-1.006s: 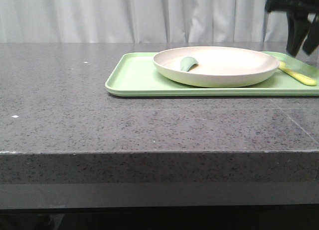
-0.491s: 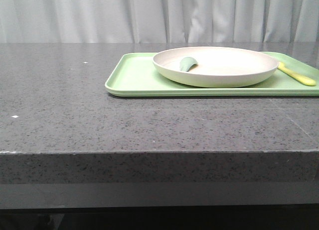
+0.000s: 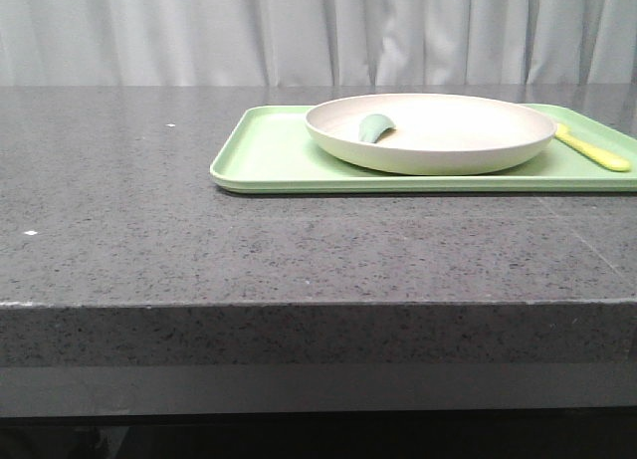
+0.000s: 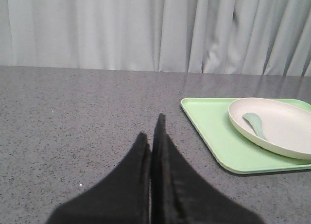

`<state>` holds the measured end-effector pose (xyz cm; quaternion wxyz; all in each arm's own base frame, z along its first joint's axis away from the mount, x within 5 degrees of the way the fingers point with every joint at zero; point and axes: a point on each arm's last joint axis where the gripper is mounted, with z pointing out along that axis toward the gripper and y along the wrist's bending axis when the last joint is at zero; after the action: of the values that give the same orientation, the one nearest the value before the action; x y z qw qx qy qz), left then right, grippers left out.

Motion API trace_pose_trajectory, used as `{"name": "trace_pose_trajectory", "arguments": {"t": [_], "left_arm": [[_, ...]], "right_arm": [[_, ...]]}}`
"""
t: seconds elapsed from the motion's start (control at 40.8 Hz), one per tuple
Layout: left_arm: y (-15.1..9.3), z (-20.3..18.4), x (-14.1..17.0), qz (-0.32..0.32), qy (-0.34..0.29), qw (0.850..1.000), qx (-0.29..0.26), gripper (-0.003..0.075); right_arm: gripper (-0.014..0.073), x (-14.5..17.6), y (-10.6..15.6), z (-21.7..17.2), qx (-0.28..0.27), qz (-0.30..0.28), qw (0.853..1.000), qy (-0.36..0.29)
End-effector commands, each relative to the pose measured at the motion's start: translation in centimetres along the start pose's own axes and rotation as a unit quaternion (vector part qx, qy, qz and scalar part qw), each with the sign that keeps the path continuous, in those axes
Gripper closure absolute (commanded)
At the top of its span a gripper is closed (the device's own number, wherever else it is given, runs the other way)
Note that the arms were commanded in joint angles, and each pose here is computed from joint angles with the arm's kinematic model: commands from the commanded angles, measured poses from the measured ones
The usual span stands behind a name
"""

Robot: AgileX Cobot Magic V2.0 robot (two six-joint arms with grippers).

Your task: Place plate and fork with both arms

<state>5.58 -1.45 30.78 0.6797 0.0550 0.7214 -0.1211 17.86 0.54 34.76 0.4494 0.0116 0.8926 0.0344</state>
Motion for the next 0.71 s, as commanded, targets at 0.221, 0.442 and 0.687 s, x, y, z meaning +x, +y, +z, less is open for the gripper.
{"name": "trace_pose_trajectory", "arguments": {"t": [0.221, 0.442, 0.687], "left_arm": [[-0.1, -0.1, -1.4, -0.004, -0.045, 0.999, 0.004, 0.0738], [-0.1, -0.1, -1.4, -0.004, -0.045, 0.999, 0.004, 0.0738], [-0.1, -0.1, -1.4, -0.004, -0.045, 0.999, 0.004, 0.0738]], "right_arm": [[0.0714, 8.3, -0.4, -5.2, -0.002, -0.008, 0.976, -0.218], [0.0714, 11.4, -0.5, -7.9, -0.007, -0.01, 0.94, -0.342], [0.0714, 11.9, -0.5, -9.0, -0.009, -0.011, 0.929, -0.37]]}}
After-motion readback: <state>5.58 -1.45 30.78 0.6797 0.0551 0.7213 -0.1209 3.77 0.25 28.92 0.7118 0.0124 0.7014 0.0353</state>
